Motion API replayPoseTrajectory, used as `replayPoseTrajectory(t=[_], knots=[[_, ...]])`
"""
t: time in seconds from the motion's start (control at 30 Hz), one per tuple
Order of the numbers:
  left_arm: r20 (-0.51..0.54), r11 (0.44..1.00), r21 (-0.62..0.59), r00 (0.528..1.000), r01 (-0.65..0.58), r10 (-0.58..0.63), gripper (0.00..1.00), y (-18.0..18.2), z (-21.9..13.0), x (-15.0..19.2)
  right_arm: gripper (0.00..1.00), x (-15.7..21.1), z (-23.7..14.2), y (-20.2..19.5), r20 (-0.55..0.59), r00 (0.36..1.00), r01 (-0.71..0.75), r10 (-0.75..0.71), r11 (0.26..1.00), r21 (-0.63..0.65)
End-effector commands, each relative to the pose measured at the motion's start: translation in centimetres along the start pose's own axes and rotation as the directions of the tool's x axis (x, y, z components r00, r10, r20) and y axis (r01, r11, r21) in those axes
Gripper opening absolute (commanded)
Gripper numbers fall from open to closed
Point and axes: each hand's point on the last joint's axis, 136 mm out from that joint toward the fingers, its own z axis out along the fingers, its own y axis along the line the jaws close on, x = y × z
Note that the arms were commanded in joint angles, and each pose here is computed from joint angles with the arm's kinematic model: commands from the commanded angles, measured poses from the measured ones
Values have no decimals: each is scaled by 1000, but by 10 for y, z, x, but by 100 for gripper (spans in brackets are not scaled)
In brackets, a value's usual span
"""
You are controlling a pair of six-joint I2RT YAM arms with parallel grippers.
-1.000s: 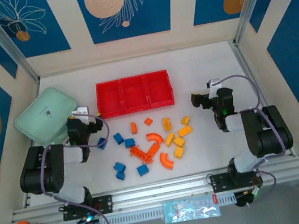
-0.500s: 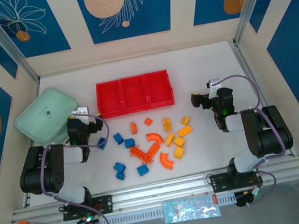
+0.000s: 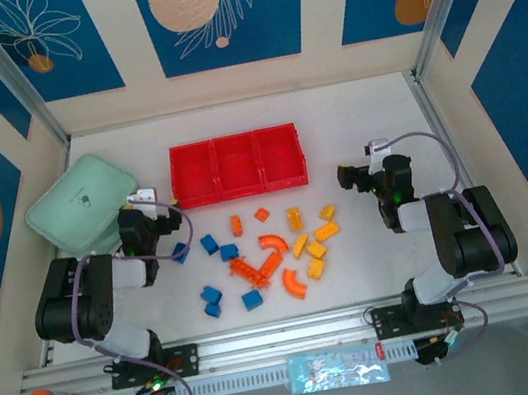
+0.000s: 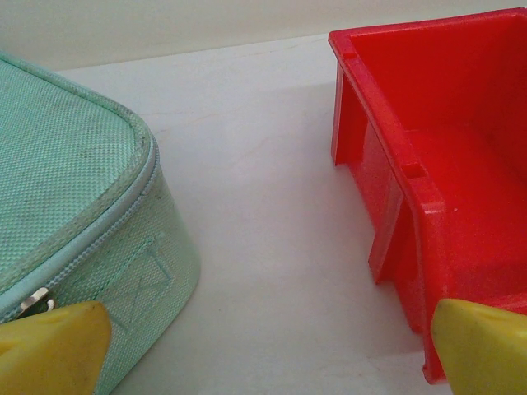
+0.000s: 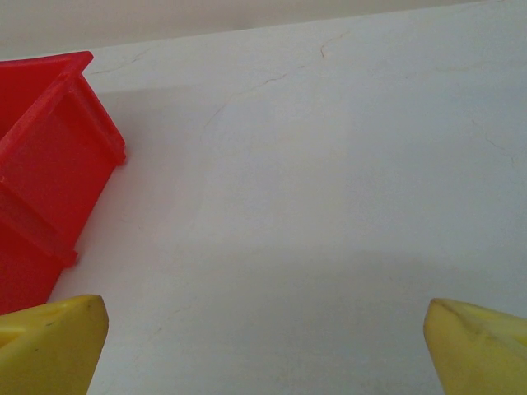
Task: Sort the legos into containers by color
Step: Pick up the lego from the center of the table.
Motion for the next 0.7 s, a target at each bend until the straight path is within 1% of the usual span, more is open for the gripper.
replayPoseTrajectory(t=[0.0,0.13,0.27,0.37,0.5,0.67], knots=[[18,1000,7,1000,-8,8,99,2,2,-5,99,-7,1,3,17,1000,18,-18,1000,-23],[25,1000,10,1000,-9,8,99,2,0,-6,99,-6,0,3,20,1000,20,-20,1000,-23],[43,1000,1,999,-4,4,99,4,-9,-18,99,-14,-4,6,19,1000,25,-24,999,-26],[20,1000,14,1000,3,-4,99,3,-16,-27,99,-23,-9,6,-2,1000,15,-15,1000,-14],[2,998,62,1000,18,-18,99,-4,-25,-36,99,-32,-20,1,-44,997,-70,70,998,-3],[32,992,100,996,79,-83,99,-8,-43,-59,99,-55,-41,-7,-34,976,-216,215,976,-18]])
